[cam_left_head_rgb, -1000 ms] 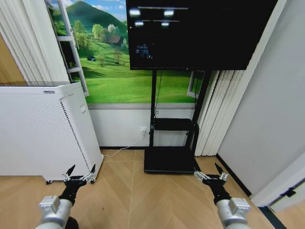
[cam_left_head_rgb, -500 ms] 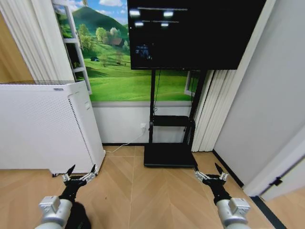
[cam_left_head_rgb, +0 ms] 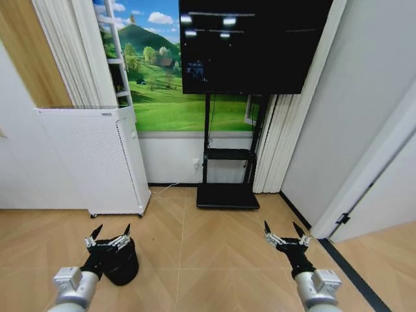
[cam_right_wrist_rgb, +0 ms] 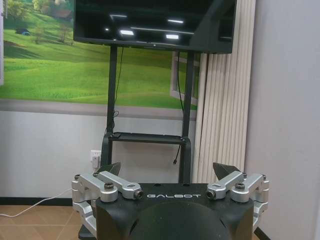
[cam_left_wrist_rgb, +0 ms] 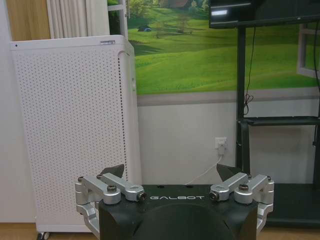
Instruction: Pick up the trash bin and place the garbage on the floor into it.
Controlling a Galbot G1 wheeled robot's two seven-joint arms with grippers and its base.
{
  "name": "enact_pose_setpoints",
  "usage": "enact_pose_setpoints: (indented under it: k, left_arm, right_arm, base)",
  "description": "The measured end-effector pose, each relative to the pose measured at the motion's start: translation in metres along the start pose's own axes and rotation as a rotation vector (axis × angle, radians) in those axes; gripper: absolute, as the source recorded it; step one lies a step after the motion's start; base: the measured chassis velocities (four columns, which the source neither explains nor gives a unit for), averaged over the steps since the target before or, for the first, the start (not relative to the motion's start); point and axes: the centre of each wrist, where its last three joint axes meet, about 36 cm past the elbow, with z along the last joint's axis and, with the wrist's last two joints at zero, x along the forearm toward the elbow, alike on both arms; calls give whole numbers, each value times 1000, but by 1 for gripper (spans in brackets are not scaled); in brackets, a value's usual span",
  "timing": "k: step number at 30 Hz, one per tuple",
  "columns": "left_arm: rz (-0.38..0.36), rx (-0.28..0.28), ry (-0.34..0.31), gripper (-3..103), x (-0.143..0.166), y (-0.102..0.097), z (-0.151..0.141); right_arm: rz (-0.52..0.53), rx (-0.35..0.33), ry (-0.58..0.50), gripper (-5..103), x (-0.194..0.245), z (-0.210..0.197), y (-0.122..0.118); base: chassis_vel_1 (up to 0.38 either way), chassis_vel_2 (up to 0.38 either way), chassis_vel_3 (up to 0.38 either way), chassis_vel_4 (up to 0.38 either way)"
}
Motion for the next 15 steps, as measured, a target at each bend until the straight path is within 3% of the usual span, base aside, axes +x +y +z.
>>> enact_pose_setpoints:
  k: [15]
  left_arm:
    - [-1,0,0,100,0,0,0]
  right_arm:
    - [0,0,0,100,0,0,0]
  base:
    - [362,-354,-353,353]
